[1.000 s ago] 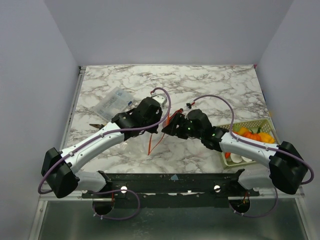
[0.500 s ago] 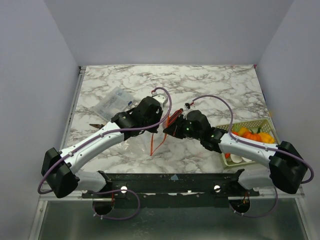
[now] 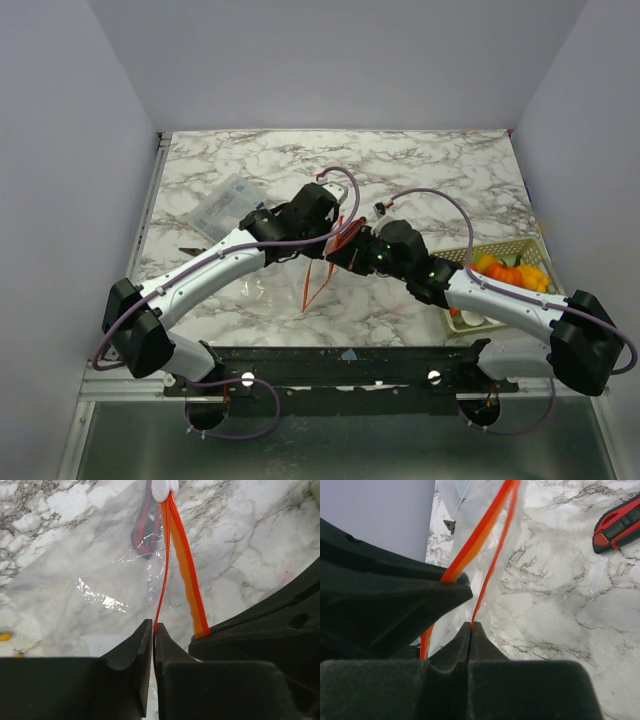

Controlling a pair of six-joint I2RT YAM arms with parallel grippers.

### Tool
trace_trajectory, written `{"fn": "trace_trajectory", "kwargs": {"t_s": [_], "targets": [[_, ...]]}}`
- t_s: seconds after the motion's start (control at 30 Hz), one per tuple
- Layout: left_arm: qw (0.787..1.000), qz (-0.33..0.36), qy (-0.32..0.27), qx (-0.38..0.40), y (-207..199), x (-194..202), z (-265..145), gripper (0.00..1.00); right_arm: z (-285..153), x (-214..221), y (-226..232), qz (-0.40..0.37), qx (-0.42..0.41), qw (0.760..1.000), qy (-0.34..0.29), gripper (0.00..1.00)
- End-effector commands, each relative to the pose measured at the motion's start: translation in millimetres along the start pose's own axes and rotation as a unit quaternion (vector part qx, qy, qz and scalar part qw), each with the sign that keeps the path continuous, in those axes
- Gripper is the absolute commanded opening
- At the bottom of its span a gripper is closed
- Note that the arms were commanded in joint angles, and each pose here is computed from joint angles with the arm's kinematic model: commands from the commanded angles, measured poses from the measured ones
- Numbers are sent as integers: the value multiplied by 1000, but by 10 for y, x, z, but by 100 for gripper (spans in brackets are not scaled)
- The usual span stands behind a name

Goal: Place the food in the zip-top bag and seal the zipper
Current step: Open the zipper of the food storage bag at the center of the board.

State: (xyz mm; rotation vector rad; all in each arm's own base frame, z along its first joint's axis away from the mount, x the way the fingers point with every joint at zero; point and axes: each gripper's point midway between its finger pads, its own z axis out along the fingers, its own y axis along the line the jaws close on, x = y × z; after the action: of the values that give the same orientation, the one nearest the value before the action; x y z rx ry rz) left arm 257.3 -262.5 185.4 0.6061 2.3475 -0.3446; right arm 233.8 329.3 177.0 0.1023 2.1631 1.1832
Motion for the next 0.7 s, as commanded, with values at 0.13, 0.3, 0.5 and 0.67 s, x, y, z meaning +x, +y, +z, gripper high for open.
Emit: {"fn": "trace_trajectory", "kwargs": {"t_s": [0.13, 0.3, 0.5, 0.67], "targets": [[998, 17, 1, -57, 175, -165, -216, 0, -234, -203, -503, -15, 139, 988, -65, 0], [998, 30, -18, -47, 157, -247, -274, 0, -361, -205, -788, -43, 198, 977, -73, 0], [998, 46, -30, 8, 19, -86, -169, 0, -323, -137, -757, -68, 192, 978, -43, 0], [999, 41, -7, 27, -56, 12, -113, 0, -315, -186, -659, -85, 186, 978, -36, 7]]}}
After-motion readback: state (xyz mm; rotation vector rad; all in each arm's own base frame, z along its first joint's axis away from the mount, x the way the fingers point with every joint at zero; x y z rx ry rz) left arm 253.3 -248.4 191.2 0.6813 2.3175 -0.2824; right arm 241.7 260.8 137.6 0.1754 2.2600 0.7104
